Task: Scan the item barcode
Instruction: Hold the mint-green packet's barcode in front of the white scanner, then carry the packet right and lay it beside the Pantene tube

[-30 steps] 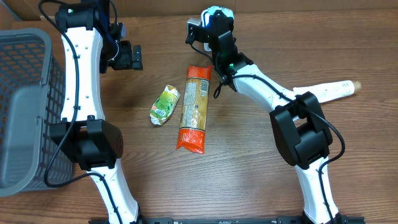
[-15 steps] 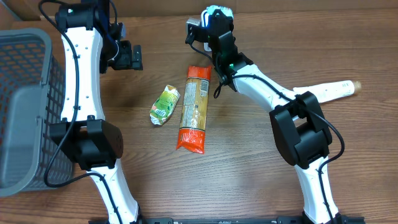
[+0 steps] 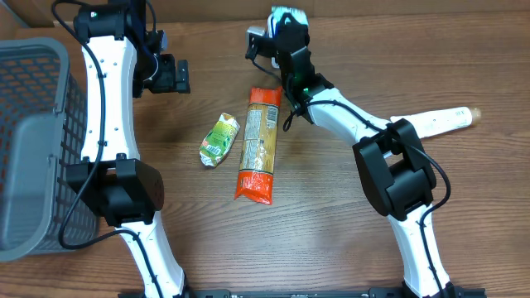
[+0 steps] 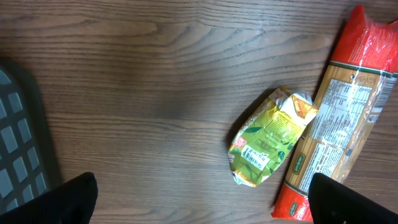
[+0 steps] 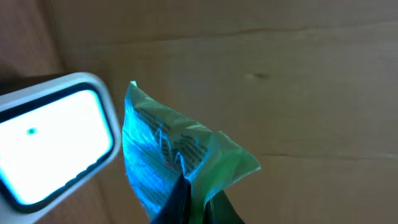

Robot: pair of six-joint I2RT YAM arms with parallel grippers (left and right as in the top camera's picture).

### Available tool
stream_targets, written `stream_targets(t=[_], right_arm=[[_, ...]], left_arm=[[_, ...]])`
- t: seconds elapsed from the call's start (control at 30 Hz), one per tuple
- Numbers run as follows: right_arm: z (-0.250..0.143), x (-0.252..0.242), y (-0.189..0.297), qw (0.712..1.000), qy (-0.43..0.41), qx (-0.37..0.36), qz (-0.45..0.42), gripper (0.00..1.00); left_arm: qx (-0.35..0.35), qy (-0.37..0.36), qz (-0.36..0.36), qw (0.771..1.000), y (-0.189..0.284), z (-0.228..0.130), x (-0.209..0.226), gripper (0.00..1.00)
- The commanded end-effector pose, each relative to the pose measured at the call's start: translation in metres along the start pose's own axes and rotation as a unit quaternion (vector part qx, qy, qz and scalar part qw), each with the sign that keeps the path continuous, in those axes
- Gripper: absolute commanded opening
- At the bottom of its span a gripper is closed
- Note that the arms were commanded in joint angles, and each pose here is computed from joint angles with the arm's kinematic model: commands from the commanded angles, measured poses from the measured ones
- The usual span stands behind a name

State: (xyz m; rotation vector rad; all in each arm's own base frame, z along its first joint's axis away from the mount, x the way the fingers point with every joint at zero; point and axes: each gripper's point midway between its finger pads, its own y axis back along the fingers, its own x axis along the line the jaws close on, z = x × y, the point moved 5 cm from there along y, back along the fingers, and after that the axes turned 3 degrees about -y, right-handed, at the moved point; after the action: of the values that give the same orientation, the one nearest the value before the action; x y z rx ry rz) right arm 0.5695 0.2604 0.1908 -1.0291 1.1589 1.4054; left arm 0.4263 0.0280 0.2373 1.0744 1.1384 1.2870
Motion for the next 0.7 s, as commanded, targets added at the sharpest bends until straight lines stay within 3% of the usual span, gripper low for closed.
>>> stream_targets(t=[0.0, 0.17, 0.3, 0.4, 0.5, 0.53, 0.57, 0.6, 0.67], right_arm=[[0.003, -0.048, 0.011, 0.999, -0.023, 0.009, -0.046, 0.04], [0.010, -0.096, 0.041, 0.993, -0.091, 0.031, -0.063, 0.04], [0.014, -0.120, 0.084, 0.986, -0.163, 0.045, -0.003, 0.04], [0.014, -0.132, 0.121, 0.964, -0.256, 0.032, 0.068, 0.04], [0.014, -0.134, 0.161, 0.920, -0.347, 0.005, 0.182, 0.04], [0.012, -0.133, 0.174, 0.894, -0.387, 0.001, 0.225, 0.04], [0.004, -0.131, 0.201, 0.830, -0.458, 0.002, 0.319, 0.04], [-0.004, -0.131, 0.214, 0.797, -0.483, 0.007, 0.363, 0.04], [-0.020, -0.128, 0.228, 0.761, -0.496, 0.020, 0.416, 0.04]], left_arm=[[0.005, -0.010, 0.003, 1.000, -0.004, 0.000, 0.000, 1.00], [0.005, -0.010, 0.003, 1.000, -0.004, 0.000, 0.000, 0.99], [0.005, -0.010, 0.003, 1.000, -0.004, 0.000, 0.000, 1.00], [0.005, -0.010, 0.003, 1.000, -0.004, 0.000, 0.000, 1.00], [0.005, -0.010, 0.003, 1.000, -0.004, 0.000, 0.000, 1.00], [0.005, -0.010, 0.003, 1.000, -0.004, 0.000, 0.000, 1.00], [0.005, -0.010, 0.003, 1.000, -0.004, 0.000, 0.000, 1.00], [0.005, -0.010, 0.003, 1.000, -0.004, 0.000, 0.000, 1.00], [0.005, -0.010, 0.003, 1.000, -0.004, 0.000, 0.000, 1.00]])
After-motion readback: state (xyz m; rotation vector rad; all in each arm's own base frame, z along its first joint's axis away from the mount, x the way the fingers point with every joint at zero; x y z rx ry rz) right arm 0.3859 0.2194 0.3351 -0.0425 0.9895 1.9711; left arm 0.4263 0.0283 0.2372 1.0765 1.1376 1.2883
